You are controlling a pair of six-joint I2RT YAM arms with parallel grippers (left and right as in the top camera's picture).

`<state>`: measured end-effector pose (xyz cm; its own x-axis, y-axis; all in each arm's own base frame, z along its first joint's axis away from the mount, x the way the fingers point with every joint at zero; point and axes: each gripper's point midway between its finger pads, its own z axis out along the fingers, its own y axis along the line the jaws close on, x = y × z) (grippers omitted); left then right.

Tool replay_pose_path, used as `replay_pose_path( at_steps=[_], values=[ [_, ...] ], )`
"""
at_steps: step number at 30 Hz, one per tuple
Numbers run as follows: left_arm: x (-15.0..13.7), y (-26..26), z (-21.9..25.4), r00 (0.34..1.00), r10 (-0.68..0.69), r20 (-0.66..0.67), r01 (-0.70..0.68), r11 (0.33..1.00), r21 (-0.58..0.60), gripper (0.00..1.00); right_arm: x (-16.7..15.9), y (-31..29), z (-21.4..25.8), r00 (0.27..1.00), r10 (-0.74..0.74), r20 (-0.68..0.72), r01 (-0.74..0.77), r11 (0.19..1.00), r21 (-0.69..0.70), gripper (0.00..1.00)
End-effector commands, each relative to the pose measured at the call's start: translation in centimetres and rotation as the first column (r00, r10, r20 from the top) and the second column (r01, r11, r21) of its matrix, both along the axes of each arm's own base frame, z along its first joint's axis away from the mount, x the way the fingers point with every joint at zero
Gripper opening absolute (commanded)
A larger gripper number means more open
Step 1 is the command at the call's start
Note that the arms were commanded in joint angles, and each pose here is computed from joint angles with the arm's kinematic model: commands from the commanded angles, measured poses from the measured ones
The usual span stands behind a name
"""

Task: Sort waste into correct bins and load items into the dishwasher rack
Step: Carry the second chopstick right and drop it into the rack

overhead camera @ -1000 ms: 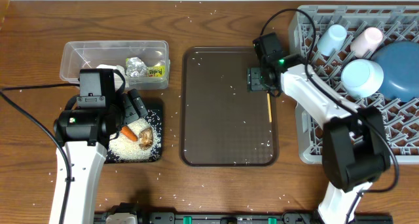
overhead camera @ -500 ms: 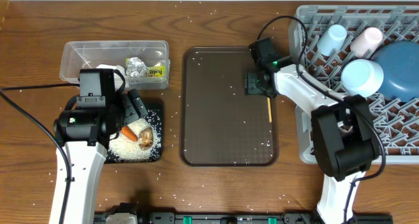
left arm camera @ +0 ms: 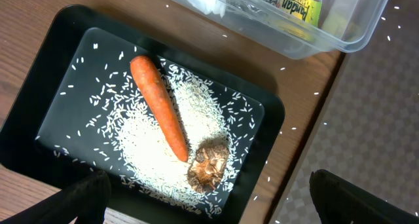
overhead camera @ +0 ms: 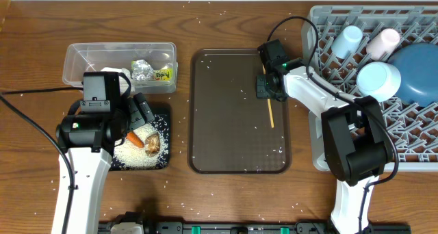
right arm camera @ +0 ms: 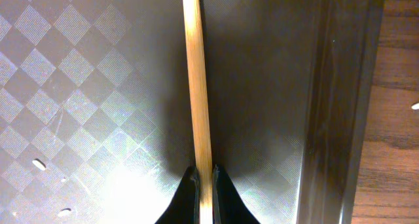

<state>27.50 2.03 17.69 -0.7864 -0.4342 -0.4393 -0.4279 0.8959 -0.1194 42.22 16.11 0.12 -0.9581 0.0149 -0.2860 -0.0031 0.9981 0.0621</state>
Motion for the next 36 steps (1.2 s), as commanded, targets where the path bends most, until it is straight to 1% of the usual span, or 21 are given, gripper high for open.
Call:
replay_pose_path(
  at_steps=[1,5,8,10,14,17,19,21,24,29,36],
  values=[
    [-0.1,0.2,-0.1,1.000,0.001,-0.007,-0.001,1.000,0.010,0.98,-1.8,0.2,-2.9,0.996,0.007,-0.094,-0.007,1.000,0.005,0.01],
    [-0.1,0.2,-0.1,1.000,0.001,-0.007,-0.001,1.000,0.010,0.98,-0.5,1.2,0.8,0.998,0.040,-0.042,-0.036,0.995,0.095,0.01],
    [-0.1,0.2,-0.1,1.000,0.001,-0.007,-0.001,1.000,0.010,0.98,1.0,0.5,5.4,0.998,0.039,0.056,-0.046,0.992,0.119,0.01],
    [-0.1,0.2,-0.1,1.000,0.001,-0.007,-0.001,1.000,0.010,0.98,2.0,-0.7,8.5,0.991,0.008,0.132,-0.025,0.992,0.125,0.01],
    [-0.1,0.2,-0.1,1.000,0.001,-0.007,-0.001,1.000,0.010,0.98,3.8,-5.3,15.4,0.951,-0.062,0.304,0.025,0.992,0.125,0.01],
    [-0.1,0.2,-0.1,1.000,0.001,-0.007,-0.001,1.000,0.010,0.98,4.3,-9.5,19.1,0.913,-0.092,0.397,0.055,0.993,0.105,0.01],
    [-0.1,0.2,-0.1,1.000,0.001,-0.007,-0.001,1.000,0.010,0.98,4.5,-11.9,20.5,0.895,-0.118,0.431,0.085,0.992,0.096,0.01],
    [-0.1,0.2,-0.1,1.000,0.001,-0.007,-0.001,1.000,0.010,0.98,4.6,-14.4,21.1,0.881,-0.162,0.445,0.132,0.986,0.098,0.01],
    [-0.1,0.2,-0.1,1.000,0.001,-0.007,-0.001,1.000,0.010,0.98,4.7,-15.8,20.6,0.886,-0.156,0.437,0.130,0.987,0.090,0.01],
    [-0.1,0.2,-0.1,1.000,0.001,-0.007,-0.001,1.000,0.010,0.98,5.2,-16.0,18.4,0.906,-0.144,0.398,0.121,0.989,0.084,0.01],
    [-0.1,0.2,-0.1,1.000,0.001,-0.007,-0.001,1.000,0.010,0.98,6.3,-16.1,14.2,0.932,-0.146,0.331,0.127,0.989,0.076,0.03]
  ],
)
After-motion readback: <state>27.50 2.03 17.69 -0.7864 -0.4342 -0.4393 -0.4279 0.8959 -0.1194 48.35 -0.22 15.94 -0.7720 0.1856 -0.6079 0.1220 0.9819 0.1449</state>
